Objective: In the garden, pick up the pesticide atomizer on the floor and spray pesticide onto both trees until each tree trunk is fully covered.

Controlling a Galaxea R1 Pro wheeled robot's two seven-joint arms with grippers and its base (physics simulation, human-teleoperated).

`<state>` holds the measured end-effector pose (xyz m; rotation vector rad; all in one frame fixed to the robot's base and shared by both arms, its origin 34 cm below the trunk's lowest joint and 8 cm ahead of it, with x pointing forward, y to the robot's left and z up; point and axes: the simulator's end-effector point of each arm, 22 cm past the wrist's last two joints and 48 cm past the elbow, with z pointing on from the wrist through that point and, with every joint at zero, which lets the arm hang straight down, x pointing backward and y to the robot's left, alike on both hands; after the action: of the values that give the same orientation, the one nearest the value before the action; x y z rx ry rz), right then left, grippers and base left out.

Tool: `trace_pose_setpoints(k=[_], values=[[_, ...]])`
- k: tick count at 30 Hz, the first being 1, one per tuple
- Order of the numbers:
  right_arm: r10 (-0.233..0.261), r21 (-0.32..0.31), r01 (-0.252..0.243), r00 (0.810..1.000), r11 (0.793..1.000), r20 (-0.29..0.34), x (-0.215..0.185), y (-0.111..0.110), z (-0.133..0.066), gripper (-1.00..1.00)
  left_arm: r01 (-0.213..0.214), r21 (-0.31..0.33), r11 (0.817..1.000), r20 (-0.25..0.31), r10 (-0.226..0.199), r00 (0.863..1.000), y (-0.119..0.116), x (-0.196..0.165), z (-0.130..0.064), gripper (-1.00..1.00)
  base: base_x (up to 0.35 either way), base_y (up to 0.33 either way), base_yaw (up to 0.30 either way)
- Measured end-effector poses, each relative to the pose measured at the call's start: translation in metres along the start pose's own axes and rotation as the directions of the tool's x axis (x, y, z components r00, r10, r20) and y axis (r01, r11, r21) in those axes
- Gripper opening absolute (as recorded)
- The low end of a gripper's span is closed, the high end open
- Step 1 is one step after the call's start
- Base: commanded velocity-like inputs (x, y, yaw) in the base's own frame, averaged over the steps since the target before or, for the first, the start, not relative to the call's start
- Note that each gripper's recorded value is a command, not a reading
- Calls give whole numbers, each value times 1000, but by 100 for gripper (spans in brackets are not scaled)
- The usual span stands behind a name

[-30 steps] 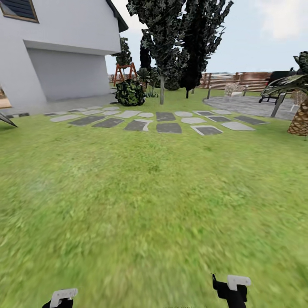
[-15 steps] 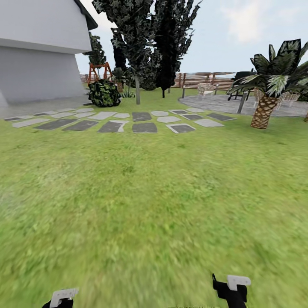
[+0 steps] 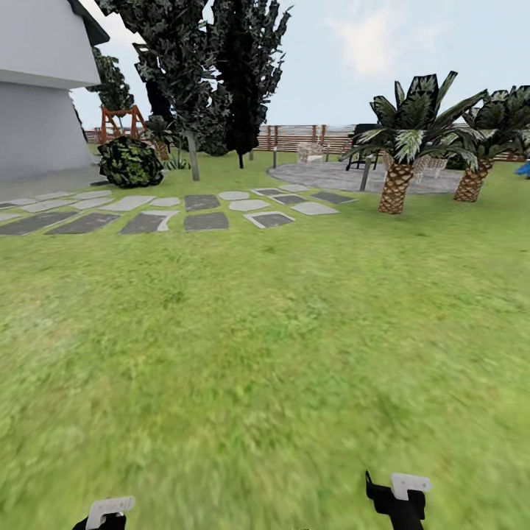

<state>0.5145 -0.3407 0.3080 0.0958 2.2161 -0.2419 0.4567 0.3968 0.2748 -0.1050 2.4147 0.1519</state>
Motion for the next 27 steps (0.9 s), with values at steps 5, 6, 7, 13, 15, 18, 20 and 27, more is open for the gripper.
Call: trace_pose_setpoints(k=[5,6,7,13,15,18,20,27], values=[[0,0,0,1000,1000,0,0,0,0,100,0,0,1000,0,0,1000,0,0,0,-100,0,-277,-300],[0,0,0,1000,1000,0,0,0,0,100,0,0,1000,0,0,1000,0,0,0,-100,0,-277,-300],[0,0,0,1000,1000,0,0,0,0,100,0,-1,1000,0,0,1000,0,0,0,-100,0,-277,-300],[0,0,0,1000,1000,0,0,0,0,100,0,0,1000,0,0,1000,0,0,0,-100,0,-277,-300],[0,0,0,1000,1000,0,0,0,0,100,0,0,1000,0,0,1000,0,0,0,-100,0,-277,-300],[0,0,0,1000,1000,0,0,0,0,100,0,-1,1000,0,0,1000,0,0,0,-100,0,-277,-300],[0,0,0,1000,1000,0,0,0,0,100,0,-1,1000,0,0,1000,0,0,0,-100,0,-277,-300],[0,0,0,1000,1000,0,0,0,0,100,0,0,1000,0,0,1000,0,0,0,-100,0,-277,-300]])
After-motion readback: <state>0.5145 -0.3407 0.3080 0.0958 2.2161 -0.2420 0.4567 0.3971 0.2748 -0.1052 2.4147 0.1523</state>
